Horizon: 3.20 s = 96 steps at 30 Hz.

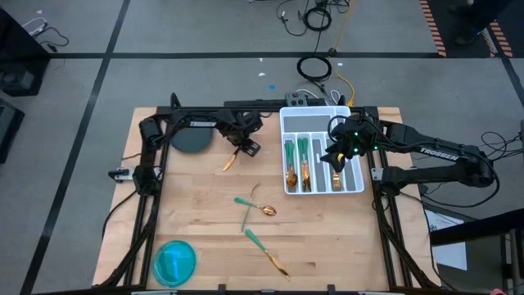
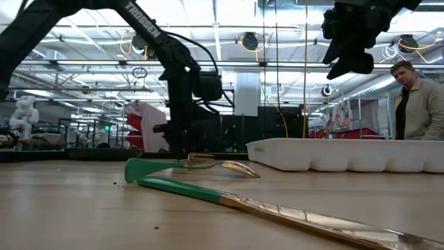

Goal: Sort silverware
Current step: Put the top green knife on the silverware tray with the other green knives

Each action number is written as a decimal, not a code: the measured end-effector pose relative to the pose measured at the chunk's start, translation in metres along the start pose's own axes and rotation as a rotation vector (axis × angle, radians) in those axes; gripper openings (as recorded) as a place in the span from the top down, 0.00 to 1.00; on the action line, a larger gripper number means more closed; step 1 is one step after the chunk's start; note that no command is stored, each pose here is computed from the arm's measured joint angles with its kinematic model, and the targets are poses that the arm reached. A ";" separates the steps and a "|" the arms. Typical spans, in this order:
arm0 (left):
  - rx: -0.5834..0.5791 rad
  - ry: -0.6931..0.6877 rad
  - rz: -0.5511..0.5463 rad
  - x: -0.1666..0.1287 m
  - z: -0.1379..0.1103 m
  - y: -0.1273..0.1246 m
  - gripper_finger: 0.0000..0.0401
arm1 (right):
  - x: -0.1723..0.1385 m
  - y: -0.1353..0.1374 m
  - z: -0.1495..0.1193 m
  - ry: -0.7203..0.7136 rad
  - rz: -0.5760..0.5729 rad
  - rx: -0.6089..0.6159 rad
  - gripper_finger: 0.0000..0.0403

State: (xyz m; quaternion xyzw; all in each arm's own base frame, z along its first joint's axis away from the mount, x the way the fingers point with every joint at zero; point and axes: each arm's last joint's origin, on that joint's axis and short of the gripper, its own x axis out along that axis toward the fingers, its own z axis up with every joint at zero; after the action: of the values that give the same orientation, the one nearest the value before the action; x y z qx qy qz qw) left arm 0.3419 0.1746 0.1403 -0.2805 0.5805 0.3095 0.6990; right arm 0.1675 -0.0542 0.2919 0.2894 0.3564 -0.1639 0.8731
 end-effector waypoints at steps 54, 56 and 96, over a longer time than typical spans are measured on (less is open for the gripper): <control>0.055 0.104 -0.033 -0.004 0.007 0.004 0.94 | 0.000 0.000 0.000 0.001 0.002 -0.008 0.44; 0.061 0.101 -0.038 -0.006 0.008 0.003 0.95 | 0.000 0.000 0.000 0.001 0.002 -0.008 0.44; 0.111 0.071 -0.067 -0.024 0.006 -0.004 1.00 | 0.043 0.002 0.022 -0.032 -0.009 -0.113 0.99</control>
State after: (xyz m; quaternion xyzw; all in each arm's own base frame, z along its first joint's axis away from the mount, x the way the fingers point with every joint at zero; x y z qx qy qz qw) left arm 0.3454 0.1740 0.1647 -0.2713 0.6113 0.2431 0.7025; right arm 0.2094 -0.0696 0.2744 0.2353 0.3524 -0.1522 0.8929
